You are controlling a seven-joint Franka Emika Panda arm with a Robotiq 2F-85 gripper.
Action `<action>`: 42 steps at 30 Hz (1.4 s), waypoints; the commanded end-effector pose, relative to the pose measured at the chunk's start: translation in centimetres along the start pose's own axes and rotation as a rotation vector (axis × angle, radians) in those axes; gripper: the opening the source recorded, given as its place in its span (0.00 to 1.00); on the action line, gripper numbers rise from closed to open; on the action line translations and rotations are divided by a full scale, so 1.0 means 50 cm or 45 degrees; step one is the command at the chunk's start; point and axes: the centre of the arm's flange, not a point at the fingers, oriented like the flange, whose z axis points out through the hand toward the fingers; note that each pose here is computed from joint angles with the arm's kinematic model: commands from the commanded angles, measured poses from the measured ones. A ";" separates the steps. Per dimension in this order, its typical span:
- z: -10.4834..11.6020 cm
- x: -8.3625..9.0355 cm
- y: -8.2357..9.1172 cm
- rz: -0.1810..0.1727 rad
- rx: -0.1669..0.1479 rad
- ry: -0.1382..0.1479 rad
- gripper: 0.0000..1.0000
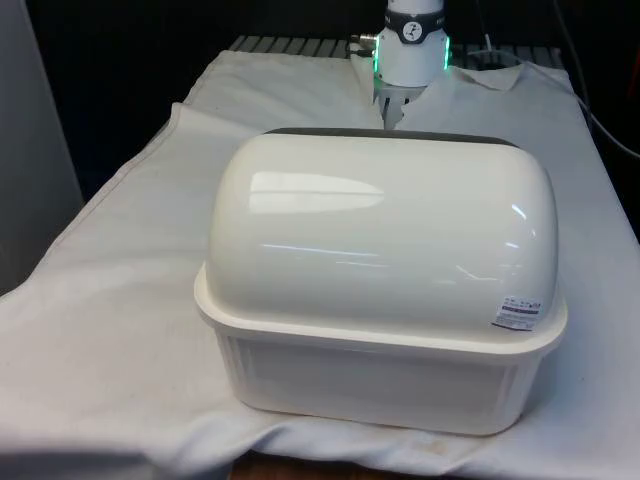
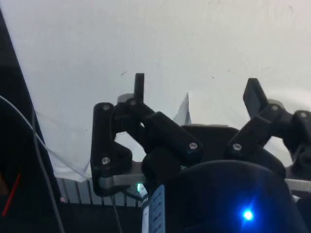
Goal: Open the lid, then close it.
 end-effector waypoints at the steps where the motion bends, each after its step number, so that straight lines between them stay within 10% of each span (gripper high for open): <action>1: -0.001 -0.003 -0.002 0.001 -0.001 0.001 0.95; 19: -0.002 -0.005 -0.002 0.002 0.001 0.009 0.00; 42: 0.023 -0.023 -0.011 0.037 0.001 0.080 0.00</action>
